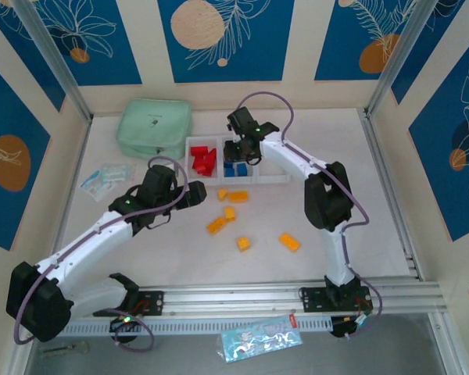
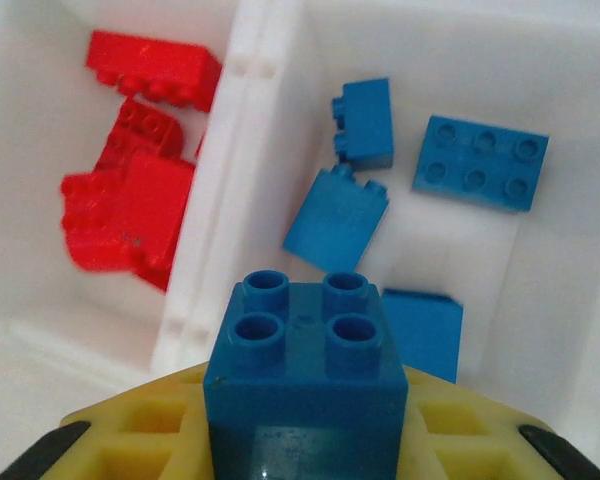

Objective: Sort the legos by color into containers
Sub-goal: Place the lego in the container, then pick up the lego from the bottom-center of the table.

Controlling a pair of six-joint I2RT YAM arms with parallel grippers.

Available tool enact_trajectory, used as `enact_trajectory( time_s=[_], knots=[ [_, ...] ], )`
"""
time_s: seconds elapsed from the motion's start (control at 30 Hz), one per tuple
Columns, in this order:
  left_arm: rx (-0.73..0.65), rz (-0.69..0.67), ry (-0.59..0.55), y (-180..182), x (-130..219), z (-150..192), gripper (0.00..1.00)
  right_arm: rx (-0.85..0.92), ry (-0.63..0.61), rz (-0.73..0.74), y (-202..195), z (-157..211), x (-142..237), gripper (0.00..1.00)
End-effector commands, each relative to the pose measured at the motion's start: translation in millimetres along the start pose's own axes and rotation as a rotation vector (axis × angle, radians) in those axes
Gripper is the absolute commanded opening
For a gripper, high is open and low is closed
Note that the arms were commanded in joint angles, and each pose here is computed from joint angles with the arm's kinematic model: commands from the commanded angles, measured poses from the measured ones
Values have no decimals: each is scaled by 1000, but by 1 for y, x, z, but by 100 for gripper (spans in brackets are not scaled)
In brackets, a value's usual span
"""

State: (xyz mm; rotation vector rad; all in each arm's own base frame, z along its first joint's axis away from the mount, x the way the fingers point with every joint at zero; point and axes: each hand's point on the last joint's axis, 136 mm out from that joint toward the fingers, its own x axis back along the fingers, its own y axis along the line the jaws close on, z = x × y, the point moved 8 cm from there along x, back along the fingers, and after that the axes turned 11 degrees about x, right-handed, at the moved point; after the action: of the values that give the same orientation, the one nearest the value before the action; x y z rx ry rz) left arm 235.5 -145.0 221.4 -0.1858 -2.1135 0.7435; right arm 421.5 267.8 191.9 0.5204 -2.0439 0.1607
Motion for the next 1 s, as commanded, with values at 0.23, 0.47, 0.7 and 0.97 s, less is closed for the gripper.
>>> enact_trajectory(
  time_s=[0.23,0.47,0.7,0.97],
  knots=[
    [4,41,-14,-13,-2,-15,99,23,26,66,-17,-18,-14,50],
    [9,71,25,-18,-5,-13,99,40,-54,11,-8,-20,29,56],
    [-5,110,68,-21,-4,-2,99,12,-85,-9,-12,11,81,60],
    [-43,172,119,-34,-2,24,99,-55,17,-1,-24,89,117,65]
  ],
)
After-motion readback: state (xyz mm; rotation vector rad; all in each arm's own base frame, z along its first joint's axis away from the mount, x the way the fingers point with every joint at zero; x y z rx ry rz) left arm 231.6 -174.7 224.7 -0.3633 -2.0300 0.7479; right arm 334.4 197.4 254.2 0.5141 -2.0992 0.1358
